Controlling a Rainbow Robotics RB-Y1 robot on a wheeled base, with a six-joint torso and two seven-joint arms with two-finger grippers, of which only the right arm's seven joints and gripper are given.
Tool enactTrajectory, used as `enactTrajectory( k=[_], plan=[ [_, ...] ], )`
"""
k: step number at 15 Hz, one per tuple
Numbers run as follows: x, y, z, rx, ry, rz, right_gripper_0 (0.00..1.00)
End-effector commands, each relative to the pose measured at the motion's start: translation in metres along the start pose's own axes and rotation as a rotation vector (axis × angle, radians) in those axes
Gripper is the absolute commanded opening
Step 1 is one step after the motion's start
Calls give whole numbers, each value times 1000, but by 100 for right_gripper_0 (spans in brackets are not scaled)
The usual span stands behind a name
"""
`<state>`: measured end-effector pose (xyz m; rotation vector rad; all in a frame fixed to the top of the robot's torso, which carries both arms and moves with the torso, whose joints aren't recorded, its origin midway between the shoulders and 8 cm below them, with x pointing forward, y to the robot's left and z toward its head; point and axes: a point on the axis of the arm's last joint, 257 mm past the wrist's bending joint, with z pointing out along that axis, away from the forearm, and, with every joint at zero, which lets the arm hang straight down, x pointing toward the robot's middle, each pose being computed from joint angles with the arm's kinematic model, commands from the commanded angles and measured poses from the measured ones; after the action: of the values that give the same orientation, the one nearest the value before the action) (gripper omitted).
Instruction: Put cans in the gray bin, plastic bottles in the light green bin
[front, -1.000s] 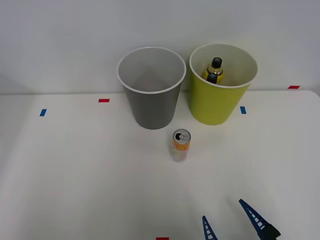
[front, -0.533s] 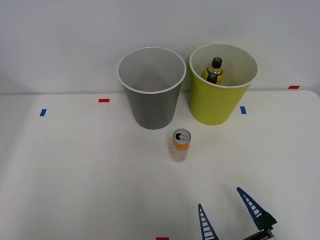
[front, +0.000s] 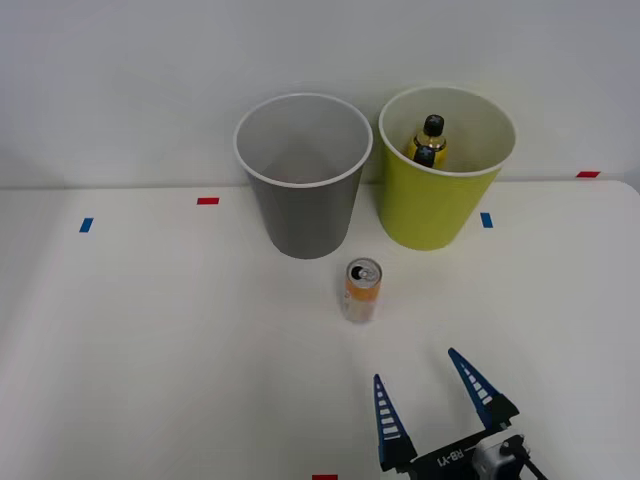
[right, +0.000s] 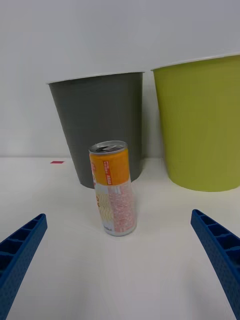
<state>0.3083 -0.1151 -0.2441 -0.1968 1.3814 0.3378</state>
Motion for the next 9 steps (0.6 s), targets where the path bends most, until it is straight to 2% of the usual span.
enactTrajectory(
  k=[1,5,9],
  plan=[
    [-5,5,20,-25,-14,6,100],
    [2,7,41,-36,5,32,100],
    [17,8,73,-28,-19,4,100]
  ],
)
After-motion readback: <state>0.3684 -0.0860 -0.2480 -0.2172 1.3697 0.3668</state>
